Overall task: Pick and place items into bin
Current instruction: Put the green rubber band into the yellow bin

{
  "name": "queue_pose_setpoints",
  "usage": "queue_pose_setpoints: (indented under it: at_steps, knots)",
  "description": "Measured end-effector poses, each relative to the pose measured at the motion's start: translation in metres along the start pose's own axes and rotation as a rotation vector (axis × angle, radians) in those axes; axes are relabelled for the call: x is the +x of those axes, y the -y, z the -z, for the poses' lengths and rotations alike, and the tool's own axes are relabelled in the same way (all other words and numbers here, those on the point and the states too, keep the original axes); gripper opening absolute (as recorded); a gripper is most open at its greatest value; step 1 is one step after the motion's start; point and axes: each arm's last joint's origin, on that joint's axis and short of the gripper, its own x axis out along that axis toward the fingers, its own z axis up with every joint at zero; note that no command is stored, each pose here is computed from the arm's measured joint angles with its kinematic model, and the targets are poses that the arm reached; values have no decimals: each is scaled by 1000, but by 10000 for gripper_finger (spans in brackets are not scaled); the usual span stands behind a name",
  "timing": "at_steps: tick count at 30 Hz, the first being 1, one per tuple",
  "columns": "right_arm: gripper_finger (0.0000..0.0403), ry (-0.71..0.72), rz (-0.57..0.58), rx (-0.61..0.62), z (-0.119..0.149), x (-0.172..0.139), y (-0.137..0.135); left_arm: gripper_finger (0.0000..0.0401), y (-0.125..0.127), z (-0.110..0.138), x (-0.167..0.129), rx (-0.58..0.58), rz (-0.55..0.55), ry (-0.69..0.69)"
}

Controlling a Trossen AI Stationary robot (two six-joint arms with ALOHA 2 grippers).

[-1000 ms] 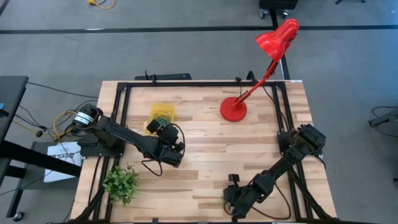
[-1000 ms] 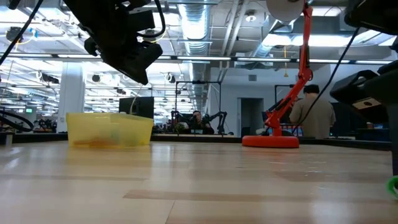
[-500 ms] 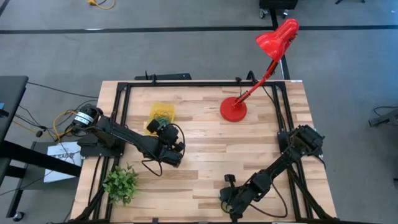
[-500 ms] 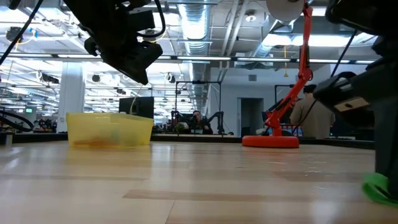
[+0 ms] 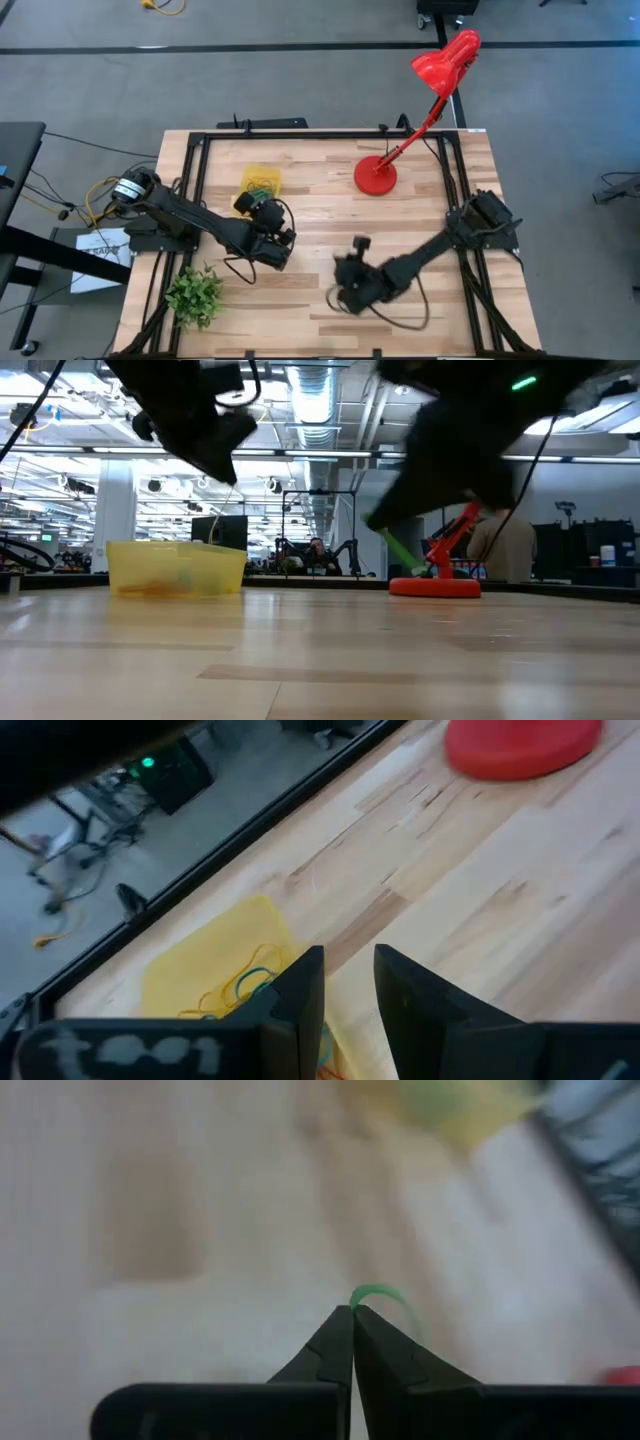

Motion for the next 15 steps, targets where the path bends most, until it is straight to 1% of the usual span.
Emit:
queue_pose_setpoints:
  at_steps: [2, 4, 6, 7, 8, 10, 13, 15]
  knots:
    - [1, 0, 86, 3, -9, 17, 18, 82, -3, -2, -10, -25, 33, 15]
    - [1, 11, 178, 33, -21, 34, 39, 82, -8, -5, -22, -61, 72, 43]
    - [1, 19, 230, 75, -32, 52, 60, 82, -12, -5, -37, -89, 111, 83]
    - [1, 24, 237, 102, -37, 61, 72, 82, -13, -5, -44, -94, 130, 108]
    - [1, 38, 221, 133, -42, 71, 83, 82, -15, -4, -52, -96, 147, 137]
    - [1, 94, 138, 202, -54, 87, 103, 82, -18, -2, -67, -100, 176, 204]
    - [1, 239, -87, 315, -71, 106, 132, 82, -23, 2, -88, -108, 212, 312]
    - [1, 376, -211, 380, -82, 118, 148, 82, -25, 6, -101, -110, 227, 384]
